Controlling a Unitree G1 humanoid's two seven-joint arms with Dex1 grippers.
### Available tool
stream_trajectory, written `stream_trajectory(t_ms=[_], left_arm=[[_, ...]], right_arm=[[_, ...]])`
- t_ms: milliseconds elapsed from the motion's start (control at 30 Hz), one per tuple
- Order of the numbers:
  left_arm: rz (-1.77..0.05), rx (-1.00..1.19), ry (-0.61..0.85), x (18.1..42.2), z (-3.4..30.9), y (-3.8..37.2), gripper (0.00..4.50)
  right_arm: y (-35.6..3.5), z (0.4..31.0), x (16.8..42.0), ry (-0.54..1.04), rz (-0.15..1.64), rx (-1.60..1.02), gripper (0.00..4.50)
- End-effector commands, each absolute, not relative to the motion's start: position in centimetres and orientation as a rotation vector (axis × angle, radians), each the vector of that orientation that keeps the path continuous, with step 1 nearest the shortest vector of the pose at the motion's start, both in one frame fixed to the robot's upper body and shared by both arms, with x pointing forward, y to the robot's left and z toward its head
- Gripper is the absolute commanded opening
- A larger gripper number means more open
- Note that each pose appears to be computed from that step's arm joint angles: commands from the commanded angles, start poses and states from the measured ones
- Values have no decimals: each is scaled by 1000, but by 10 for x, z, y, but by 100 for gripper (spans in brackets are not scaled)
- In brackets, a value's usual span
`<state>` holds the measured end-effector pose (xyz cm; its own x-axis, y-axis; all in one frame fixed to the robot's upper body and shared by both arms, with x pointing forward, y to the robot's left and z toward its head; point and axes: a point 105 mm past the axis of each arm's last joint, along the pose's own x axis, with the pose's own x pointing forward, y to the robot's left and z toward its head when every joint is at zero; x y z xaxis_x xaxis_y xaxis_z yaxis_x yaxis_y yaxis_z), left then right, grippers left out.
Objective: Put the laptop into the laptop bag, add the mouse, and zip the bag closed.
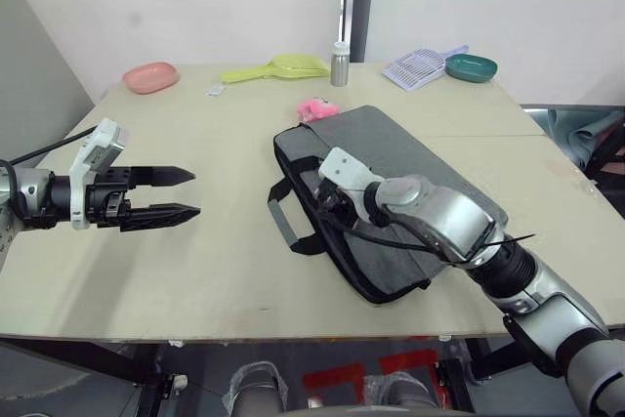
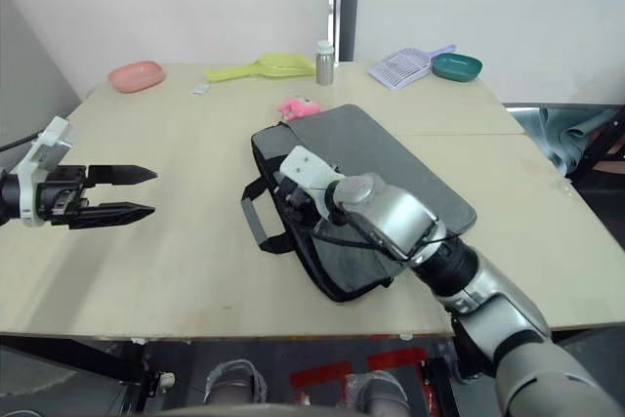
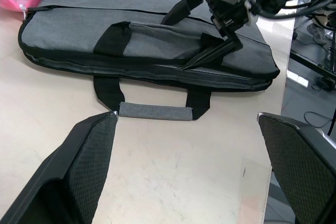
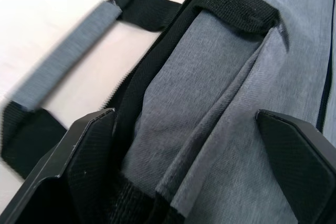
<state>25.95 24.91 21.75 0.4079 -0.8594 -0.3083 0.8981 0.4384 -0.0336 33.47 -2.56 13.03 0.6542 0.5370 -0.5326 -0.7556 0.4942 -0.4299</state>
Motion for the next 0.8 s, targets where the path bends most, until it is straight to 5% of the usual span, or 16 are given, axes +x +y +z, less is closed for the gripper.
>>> stream_trajectory(t_ms=[33,400,800], left_arm=[[-1114,190,246,257,233,247,450],[-1105,197,234,259,233,247,450],[-1121,208,224,263,237,246,450]], right_arm=[[-41,127,346,351,741,-752,366],[-44,133,343,333,765,-749,4],[-24,141,270,165,1304,-730,4]])
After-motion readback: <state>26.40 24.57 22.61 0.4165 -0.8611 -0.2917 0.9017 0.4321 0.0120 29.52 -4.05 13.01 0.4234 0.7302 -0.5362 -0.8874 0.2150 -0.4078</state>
